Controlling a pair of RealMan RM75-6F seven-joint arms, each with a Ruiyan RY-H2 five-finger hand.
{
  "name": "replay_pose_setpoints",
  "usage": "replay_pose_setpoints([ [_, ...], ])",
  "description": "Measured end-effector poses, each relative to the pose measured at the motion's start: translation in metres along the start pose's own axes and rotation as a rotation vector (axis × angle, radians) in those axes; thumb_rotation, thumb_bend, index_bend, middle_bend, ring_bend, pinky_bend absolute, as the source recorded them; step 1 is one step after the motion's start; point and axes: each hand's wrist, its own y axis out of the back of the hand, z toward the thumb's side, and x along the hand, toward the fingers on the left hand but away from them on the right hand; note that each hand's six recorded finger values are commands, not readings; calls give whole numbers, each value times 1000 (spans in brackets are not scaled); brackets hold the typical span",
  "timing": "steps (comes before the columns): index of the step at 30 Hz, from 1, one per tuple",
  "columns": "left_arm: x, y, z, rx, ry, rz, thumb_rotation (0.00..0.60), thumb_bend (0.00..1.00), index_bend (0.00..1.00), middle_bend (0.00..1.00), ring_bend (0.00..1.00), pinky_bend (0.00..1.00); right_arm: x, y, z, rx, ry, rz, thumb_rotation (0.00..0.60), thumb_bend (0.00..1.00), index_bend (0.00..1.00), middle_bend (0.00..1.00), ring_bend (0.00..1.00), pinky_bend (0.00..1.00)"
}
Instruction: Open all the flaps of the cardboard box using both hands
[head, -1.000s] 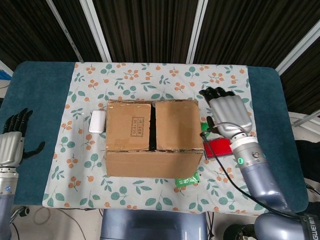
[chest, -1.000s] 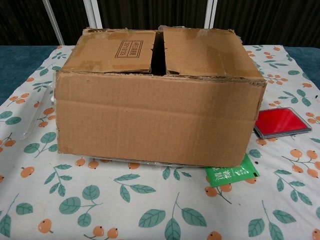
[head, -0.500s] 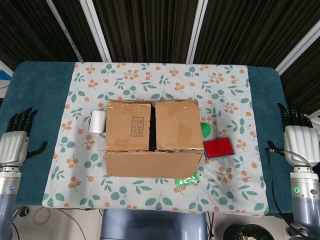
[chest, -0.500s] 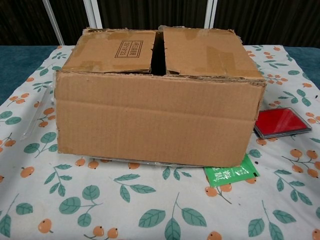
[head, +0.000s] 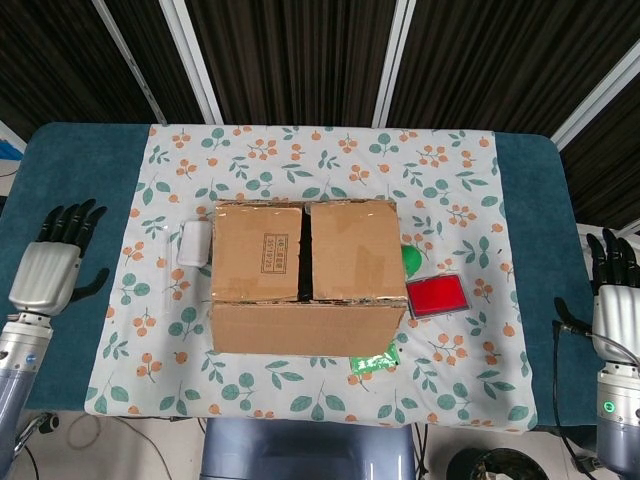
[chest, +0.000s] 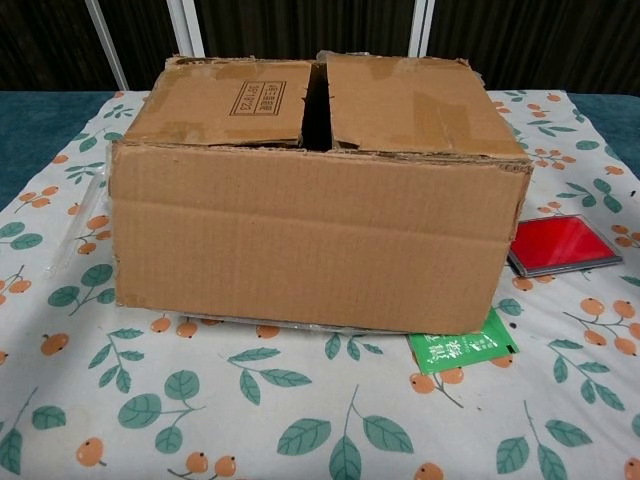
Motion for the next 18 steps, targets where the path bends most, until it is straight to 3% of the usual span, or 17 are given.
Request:
replay_pose_setpoints([
  [9,55,45,82,153,-274,-79,600,563,0,0,0,4,2,-12,-7,-92,8,-32,600,304,0,0,0,238],
  [18,95,56,159,280,-486,-213,600,717,0,11,0,48,1,-12,-15,-136,-21,-33,600,307,0,0,0,238],
])
